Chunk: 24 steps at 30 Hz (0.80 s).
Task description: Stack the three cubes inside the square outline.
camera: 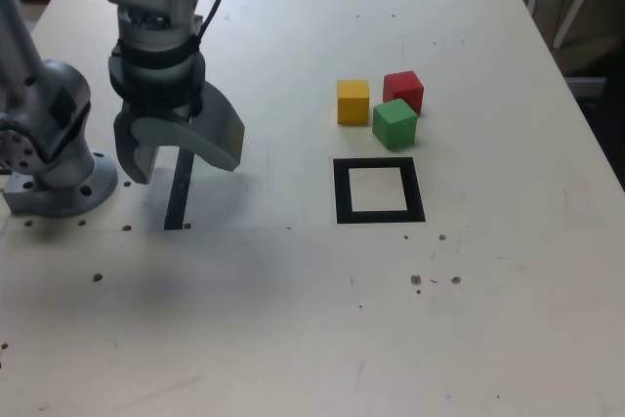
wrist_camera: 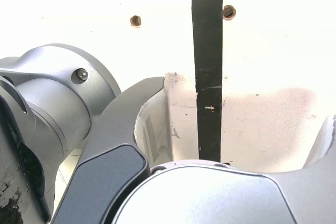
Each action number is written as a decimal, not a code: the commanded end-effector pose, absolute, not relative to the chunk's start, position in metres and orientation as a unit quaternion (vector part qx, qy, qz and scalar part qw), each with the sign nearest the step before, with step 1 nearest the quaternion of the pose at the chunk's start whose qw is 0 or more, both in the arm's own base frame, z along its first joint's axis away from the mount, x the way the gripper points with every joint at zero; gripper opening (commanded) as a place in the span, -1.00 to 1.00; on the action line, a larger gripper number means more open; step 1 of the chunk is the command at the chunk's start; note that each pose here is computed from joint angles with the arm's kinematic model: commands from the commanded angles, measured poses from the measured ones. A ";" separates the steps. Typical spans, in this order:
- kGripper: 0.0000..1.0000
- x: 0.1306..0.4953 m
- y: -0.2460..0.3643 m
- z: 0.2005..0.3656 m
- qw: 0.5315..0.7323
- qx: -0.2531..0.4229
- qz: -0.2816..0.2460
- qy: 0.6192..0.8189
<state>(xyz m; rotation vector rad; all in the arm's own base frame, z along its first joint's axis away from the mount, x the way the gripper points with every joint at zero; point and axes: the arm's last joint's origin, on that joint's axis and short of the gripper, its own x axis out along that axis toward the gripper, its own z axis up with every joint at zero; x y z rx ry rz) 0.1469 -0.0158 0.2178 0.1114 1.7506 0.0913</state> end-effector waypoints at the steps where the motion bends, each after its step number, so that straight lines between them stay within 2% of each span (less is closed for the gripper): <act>1: 1.00 0.146 -0.016 0.220 0.640 0.049 0.040 0.766; 8: 0.99 0.151 -0.014 0.232 0.636 0.072 0.044 0.767; 24: 0.98 0.182 0.001 0.252 0.635 0.107 0.005 0.765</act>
